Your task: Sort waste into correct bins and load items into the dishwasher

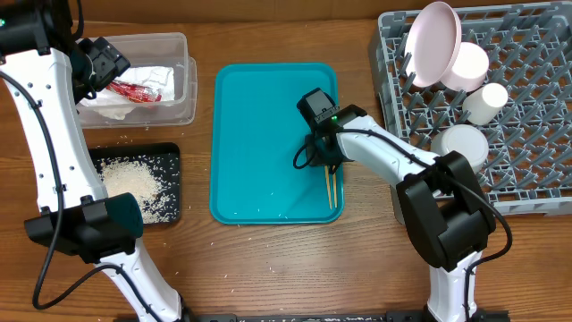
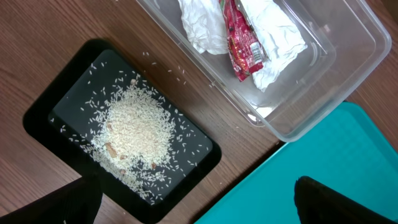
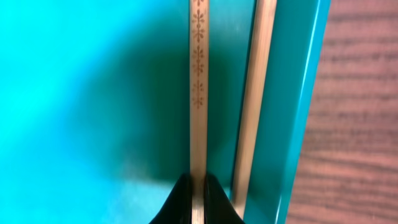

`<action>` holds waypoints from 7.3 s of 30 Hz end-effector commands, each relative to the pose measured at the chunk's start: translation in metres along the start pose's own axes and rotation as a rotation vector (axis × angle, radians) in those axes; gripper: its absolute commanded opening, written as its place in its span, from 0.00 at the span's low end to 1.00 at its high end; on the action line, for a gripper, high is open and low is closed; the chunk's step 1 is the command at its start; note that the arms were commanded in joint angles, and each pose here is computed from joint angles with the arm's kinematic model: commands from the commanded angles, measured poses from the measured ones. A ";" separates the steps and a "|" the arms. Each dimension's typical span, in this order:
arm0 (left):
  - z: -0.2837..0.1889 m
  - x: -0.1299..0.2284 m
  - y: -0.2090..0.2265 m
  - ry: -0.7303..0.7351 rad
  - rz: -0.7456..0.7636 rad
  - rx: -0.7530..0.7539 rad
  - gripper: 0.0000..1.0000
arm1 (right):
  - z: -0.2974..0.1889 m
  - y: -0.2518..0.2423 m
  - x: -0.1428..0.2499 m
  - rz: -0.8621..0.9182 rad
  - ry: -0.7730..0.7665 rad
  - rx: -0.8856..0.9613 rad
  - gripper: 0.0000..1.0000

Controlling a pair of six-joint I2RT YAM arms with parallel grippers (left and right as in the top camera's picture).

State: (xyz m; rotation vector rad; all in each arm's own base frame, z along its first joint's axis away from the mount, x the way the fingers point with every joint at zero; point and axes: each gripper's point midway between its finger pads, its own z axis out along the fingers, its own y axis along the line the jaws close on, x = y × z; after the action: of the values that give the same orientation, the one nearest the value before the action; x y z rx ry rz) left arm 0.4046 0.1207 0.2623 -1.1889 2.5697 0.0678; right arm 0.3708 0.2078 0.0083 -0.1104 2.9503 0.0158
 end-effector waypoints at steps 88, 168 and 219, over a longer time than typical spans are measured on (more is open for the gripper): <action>-0.004 0.001 0.000 -0.010 0.010 -0.002 1.00 | 0.004 -0.017 0.002 -0.015 0.066 -0.096 0.40; -0.004 0.001 0.000 -0.010 0.010 -0.002 1.00 | -0.314 -0.179 0.024 0.285 -0.194 -0.135 0.38; -0.004 0.001 0.000 -0.010 0.010 -0.002 1.00 | -0.262 -0.164 0.132 0.309 -0.749 -0.249 1.00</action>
State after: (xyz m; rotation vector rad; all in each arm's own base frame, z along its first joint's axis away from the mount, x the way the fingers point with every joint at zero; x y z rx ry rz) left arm 0.4047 0.1208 0.2623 -1.1889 2.5692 0.0682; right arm 0.2092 0.0268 0.2531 0.2980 2.2089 0.3710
